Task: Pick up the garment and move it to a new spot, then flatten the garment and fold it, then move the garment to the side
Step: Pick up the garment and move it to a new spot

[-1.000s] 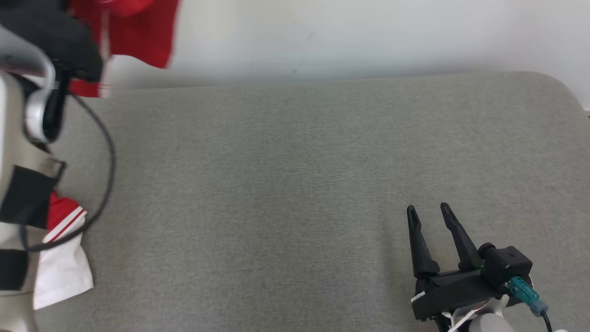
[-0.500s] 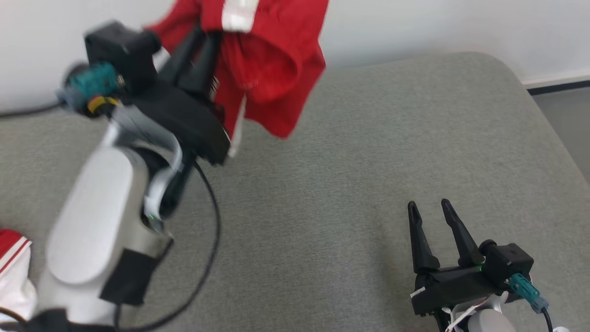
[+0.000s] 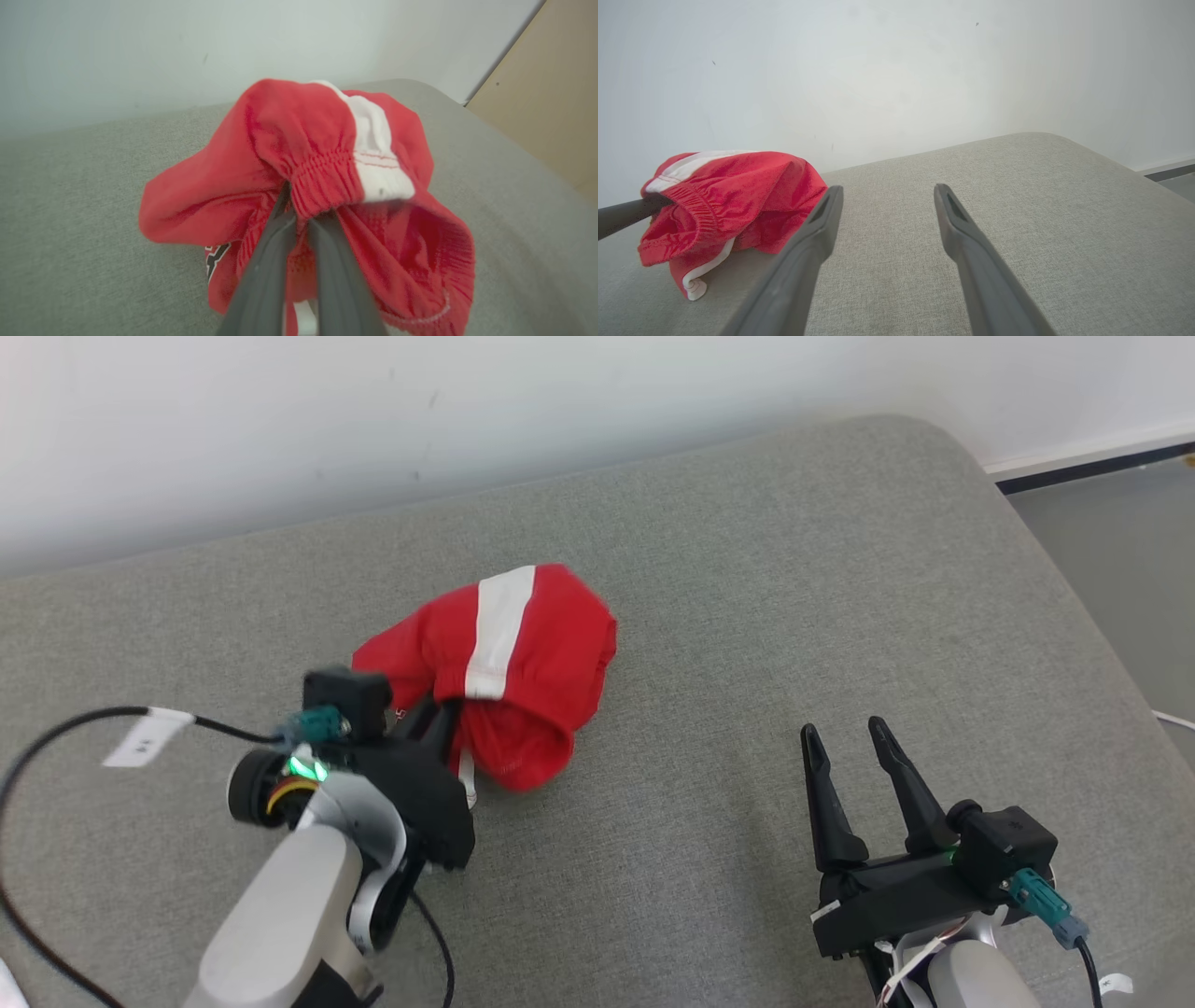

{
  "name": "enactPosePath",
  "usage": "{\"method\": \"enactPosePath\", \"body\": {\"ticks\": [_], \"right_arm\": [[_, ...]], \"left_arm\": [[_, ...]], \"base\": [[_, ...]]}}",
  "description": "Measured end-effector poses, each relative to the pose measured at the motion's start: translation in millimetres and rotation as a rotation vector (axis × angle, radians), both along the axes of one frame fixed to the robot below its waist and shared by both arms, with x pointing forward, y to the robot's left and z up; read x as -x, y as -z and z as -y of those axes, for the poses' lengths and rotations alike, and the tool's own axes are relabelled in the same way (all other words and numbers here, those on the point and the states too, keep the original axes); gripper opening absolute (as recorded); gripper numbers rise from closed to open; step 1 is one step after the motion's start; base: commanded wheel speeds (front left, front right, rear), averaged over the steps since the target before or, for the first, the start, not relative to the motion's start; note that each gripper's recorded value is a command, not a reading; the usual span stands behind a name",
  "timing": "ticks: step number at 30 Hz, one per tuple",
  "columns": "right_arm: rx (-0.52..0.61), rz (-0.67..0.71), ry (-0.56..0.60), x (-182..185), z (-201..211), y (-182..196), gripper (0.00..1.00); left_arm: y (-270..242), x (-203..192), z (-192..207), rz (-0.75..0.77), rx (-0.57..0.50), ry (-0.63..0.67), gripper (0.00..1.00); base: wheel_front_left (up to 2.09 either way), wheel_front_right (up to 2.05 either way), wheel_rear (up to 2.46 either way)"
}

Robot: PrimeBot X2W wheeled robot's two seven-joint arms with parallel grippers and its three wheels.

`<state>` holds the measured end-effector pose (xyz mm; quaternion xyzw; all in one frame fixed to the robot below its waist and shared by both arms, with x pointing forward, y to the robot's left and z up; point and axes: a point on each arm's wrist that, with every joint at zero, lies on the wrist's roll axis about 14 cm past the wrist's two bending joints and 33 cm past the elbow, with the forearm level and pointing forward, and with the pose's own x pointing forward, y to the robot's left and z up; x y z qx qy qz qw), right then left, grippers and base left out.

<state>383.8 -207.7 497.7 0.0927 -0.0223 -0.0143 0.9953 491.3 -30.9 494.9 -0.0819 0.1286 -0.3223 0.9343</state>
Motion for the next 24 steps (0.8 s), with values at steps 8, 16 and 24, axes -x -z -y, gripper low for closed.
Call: {"method": "enactPosePath", "body": {"ticks": [8,16,24], "right_arm": [[-0.002,0.008,-0.021,1.4,-7.0,-2.8,1.00],[-0.006,0.002,-0.031,10.4,-11.9,-1.6,1.00],[-0.002,0.012,-0.064,13.7,-23.2,-6.3,1.00]], "left_arm": [[40.8,15.9,-3.3,-0.086,-0.086,0.004,1.00],[30.0,30.4,-3.4,-0.033,-0.055,-0.013,1.00],[-1.6,37.9,-35.5,0.106,0.044,-0.143,1.00]], "base": [[0.00,0.00,0.00],[0.00,0.00,0.00],[0.00,0.00,0.00]]}}
